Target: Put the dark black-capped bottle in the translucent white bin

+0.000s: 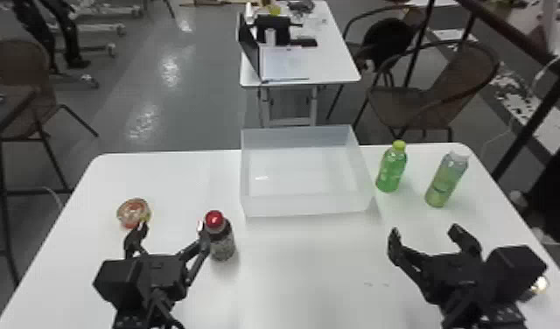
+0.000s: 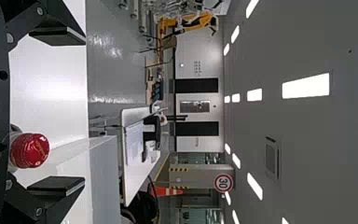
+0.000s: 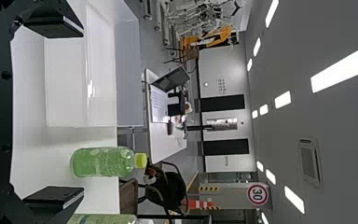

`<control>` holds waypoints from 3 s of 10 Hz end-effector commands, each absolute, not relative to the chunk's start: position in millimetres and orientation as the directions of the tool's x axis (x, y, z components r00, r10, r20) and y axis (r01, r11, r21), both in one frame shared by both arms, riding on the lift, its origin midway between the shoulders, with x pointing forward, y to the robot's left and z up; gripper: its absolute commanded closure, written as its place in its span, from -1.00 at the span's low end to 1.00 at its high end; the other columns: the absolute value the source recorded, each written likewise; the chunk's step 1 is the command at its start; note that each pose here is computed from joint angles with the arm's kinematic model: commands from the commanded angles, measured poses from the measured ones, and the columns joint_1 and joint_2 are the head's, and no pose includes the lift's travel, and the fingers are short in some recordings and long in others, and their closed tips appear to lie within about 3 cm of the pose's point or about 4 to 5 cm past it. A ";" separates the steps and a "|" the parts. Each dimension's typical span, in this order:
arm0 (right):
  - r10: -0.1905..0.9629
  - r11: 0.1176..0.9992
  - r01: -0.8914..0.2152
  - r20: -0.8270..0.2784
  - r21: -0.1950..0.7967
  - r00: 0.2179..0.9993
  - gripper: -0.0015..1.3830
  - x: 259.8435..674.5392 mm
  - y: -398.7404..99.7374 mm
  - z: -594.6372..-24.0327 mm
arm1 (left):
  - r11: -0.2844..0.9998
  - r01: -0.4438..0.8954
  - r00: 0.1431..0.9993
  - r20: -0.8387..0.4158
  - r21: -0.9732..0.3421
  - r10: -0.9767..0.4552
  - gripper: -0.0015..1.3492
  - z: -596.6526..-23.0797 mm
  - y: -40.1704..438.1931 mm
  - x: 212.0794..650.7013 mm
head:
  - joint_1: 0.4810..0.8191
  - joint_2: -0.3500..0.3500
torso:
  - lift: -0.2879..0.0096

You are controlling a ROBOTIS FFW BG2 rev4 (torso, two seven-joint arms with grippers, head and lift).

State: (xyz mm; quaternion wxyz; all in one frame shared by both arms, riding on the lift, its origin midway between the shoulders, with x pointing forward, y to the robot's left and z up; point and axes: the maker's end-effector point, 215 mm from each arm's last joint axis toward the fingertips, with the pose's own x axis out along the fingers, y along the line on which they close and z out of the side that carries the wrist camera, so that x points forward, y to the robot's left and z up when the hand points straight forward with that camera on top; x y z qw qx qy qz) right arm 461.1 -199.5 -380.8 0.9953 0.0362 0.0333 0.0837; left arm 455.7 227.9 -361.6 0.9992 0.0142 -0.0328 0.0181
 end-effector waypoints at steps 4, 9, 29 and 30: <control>0.112 0.993 -0.110 -0.056 0.037 0.992 -0.85 437.0 -219.1 -371.9 | 0.999 -0.041 0.998 0.059 0.026 0.039 -0.66 -364.3 229.1 454.7 | 0.27 0.09 | 0.70; 0.043 0.999 -0.037 -0.193 0.030 0.980 -0.85 361.9 -240.9 -424.8 | 0.998 -0.047 0.998 0.034 0.029 0.046 -0.66 -373.9 232.4 449.2 | 0.27 -0.03 | 0.70; 0.029 1.000 -0.028 -0.318 0.007 0.948 0.31 445.8 -327.6 -534.7 | 0.998 -0.057 0.998 0.040 0.024 0.056 -0.66 -372.1 238.9 450.6 | 0.27 -0.32 | 0.70; 0.029 1.000 -0.029 -0.305 0.003 0.952 0.31 446.8 -328.0 -524.0 | 0.998 -0.059 0.998 0.040 0.025 0.058 -0.66 -372.1 239.8 450.6 | 0.27 -0.32 | 0.70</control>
